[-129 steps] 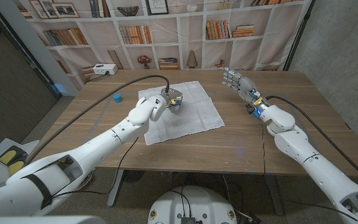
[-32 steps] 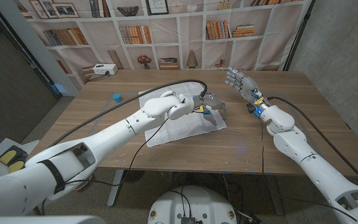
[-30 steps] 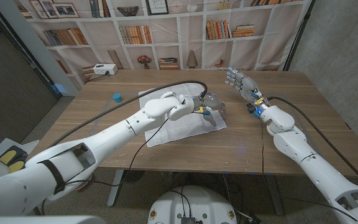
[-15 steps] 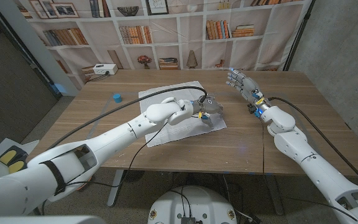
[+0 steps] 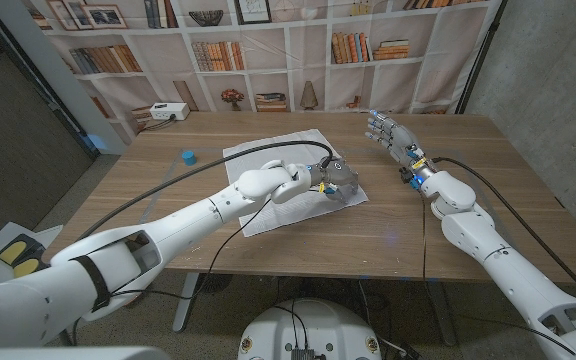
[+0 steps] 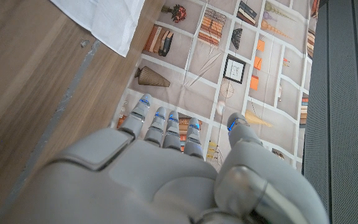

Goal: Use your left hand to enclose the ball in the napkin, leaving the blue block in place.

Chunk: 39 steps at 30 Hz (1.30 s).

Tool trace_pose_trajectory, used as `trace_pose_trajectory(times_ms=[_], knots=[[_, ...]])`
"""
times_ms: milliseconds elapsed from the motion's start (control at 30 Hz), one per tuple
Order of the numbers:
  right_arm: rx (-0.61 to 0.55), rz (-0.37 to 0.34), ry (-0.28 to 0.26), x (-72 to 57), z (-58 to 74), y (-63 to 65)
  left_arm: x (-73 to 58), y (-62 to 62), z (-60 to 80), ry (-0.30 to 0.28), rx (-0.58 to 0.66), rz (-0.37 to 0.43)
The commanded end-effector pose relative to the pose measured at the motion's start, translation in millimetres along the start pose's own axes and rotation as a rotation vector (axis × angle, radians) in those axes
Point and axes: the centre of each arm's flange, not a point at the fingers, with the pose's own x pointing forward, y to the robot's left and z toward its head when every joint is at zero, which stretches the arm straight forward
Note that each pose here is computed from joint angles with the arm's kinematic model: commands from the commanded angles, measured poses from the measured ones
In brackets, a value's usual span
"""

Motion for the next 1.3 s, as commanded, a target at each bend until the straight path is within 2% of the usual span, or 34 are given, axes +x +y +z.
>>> trace_pose_trajectory(times_ms=[33, 333, 633, 733, 1100, 1200, 1300], knots=[[0.001, -0.010, 0.009, 3.3, -2.1, -3.5, 7.2, -14.5, 0.9, -0.004, -0.013, -0.034], [0.001, -0.018, 0.020, 2.8, -5.0, -3.5, 2.2, -22.4, -3.3, 0.018, -0.017, 0.013], [0.000, -0.019, 0.016, 5.3, -3.3, -0.8, -9.8, -23.8, -7.5, 0.065, -0.048, 0.146], [-0.003, -0.016, 0.014, 6.7, -2.4, 0.4, -14.7, -19.5, -12.3, 0.082, -0.089, 0.184], [-0.011, -0.008, 0.012, 9.9, 1.2, 3.8, -41.5, 1.5, -40.7, 0.115, -0.364, 0.294], [-0.018, -0.005, 0.012, 10.8, 2.6, 5.0, -51.1, 5.5, -45.5, 0.137, -0.395, 0.335], [-0.013, -0.005, 0.014, 12.4, 3.1, 6.1, -62.1, 8.0, -49.1, 0.184, -0.411, 0.402]])
